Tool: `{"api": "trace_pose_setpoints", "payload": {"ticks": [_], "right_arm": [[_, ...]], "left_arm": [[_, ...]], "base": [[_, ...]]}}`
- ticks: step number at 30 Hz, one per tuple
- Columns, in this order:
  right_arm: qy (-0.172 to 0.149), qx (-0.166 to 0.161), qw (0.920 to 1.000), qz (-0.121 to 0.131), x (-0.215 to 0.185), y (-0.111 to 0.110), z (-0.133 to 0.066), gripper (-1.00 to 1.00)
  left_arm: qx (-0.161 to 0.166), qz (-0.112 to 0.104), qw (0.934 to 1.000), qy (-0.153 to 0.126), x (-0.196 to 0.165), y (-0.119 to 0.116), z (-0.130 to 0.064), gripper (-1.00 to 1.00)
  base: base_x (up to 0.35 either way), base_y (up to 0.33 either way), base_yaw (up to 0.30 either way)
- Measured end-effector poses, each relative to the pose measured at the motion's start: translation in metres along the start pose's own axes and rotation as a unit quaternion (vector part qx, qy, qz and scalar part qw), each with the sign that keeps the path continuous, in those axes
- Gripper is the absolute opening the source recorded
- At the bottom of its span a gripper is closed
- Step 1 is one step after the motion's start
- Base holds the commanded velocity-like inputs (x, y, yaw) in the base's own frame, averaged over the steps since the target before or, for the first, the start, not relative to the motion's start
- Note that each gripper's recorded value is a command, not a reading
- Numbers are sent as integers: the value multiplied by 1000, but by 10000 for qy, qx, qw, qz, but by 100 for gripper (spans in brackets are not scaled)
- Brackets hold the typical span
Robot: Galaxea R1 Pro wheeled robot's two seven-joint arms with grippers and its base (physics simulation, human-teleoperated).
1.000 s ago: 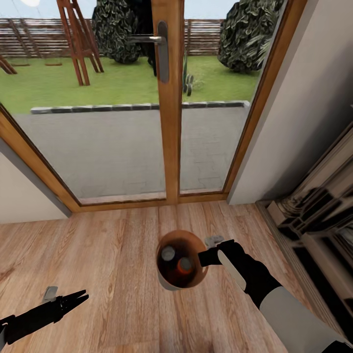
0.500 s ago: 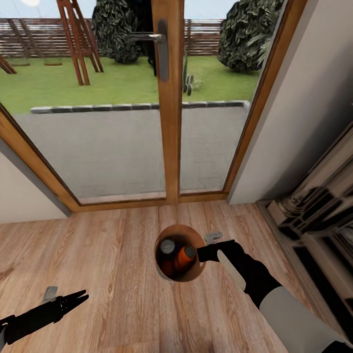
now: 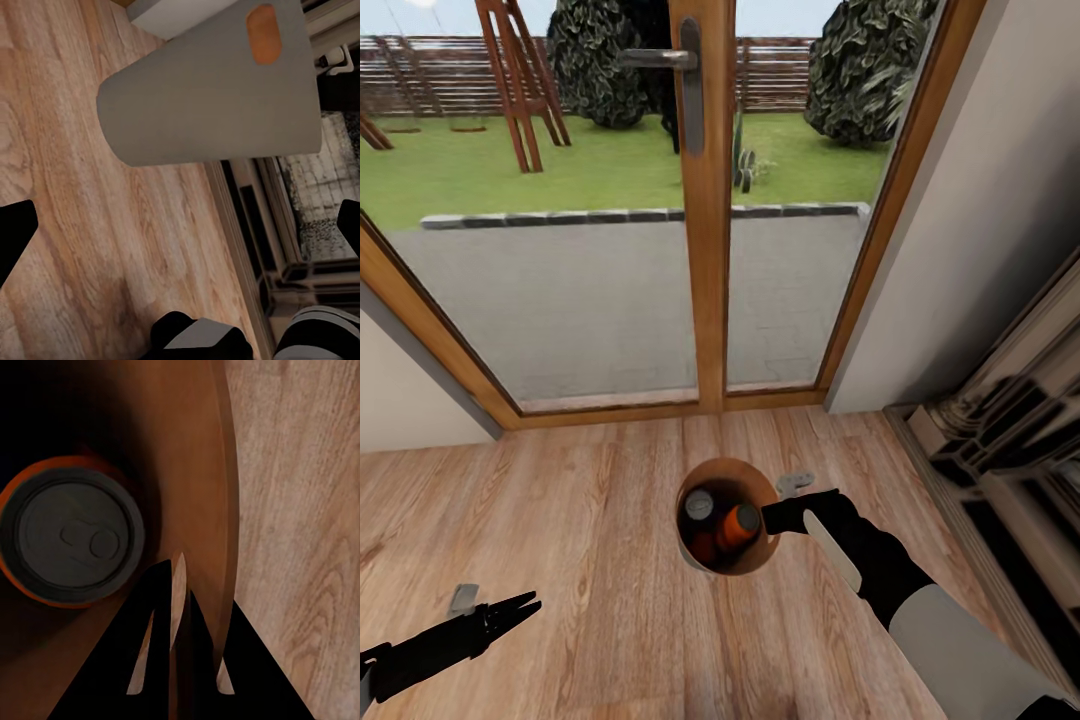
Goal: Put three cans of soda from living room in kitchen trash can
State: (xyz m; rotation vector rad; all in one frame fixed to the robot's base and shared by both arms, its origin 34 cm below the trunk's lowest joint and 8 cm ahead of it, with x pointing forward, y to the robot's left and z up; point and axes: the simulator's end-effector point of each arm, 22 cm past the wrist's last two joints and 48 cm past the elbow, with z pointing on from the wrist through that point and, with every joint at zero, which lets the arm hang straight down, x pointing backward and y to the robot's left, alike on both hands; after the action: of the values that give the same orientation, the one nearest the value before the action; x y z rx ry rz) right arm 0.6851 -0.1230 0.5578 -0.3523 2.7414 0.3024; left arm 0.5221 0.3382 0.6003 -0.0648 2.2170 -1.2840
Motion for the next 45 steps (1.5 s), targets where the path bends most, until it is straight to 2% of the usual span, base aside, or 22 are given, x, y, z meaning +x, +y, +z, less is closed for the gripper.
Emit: {"api": "trace_pose_setpoints", "payload": {"ticks": [19,45], "right_arm": [[-96,-13,10000,0,12,-3,32,-100],[62,-52,10000,39,52,-10,91,-100]], "left_arm": [[-2,-6,10000,4,19,28,12,100],[-55,-153,9998,100,60,77,30,100]], "base": [[0,0,0],[0,0,0]]}}
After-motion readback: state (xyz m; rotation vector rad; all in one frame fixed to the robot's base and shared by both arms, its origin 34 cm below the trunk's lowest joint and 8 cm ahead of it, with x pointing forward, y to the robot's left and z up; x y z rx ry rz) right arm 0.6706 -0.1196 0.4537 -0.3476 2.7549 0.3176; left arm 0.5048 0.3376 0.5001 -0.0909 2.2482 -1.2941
